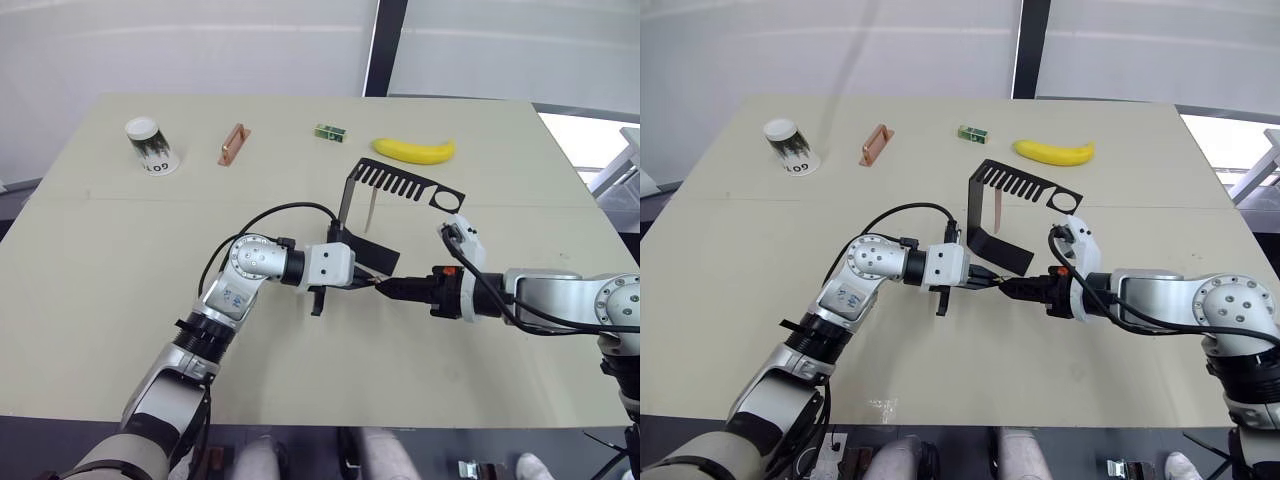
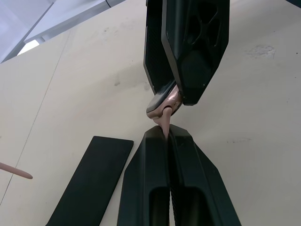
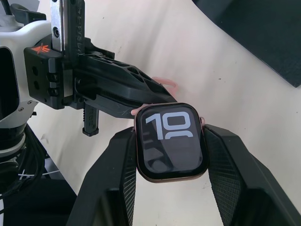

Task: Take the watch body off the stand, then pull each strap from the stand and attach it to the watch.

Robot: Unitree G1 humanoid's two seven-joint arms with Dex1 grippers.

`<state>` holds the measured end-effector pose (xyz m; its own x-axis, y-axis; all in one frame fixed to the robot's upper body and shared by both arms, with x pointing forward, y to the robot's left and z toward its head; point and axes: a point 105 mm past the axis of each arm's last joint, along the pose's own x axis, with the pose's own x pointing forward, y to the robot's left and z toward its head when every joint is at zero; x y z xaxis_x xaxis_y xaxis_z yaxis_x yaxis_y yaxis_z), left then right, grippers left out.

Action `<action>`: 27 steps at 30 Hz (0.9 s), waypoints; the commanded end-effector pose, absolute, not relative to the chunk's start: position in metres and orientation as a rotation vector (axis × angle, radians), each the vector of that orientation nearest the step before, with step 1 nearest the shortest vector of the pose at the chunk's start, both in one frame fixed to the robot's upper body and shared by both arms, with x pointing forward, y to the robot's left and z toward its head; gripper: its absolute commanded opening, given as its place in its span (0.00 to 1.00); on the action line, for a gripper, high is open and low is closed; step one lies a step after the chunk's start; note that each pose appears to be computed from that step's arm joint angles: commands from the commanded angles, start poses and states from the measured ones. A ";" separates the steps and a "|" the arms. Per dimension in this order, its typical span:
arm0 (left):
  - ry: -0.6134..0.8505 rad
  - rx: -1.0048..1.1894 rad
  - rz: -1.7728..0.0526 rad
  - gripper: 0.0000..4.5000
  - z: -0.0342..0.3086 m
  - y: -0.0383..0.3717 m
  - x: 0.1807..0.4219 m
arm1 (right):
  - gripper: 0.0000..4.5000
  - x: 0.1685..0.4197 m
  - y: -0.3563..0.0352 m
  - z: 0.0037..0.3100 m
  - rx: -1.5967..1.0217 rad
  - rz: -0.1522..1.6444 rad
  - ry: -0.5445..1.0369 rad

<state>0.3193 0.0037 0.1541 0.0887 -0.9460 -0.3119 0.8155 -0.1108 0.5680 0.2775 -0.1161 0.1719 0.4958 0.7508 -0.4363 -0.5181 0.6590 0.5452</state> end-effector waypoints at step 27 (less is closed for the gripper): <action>-0.294 0.720 -1.582 0.54 0.183 0.004 0.301 | 0.36 0.262 -0.105 0.187 0.283 0.876 0.663</action>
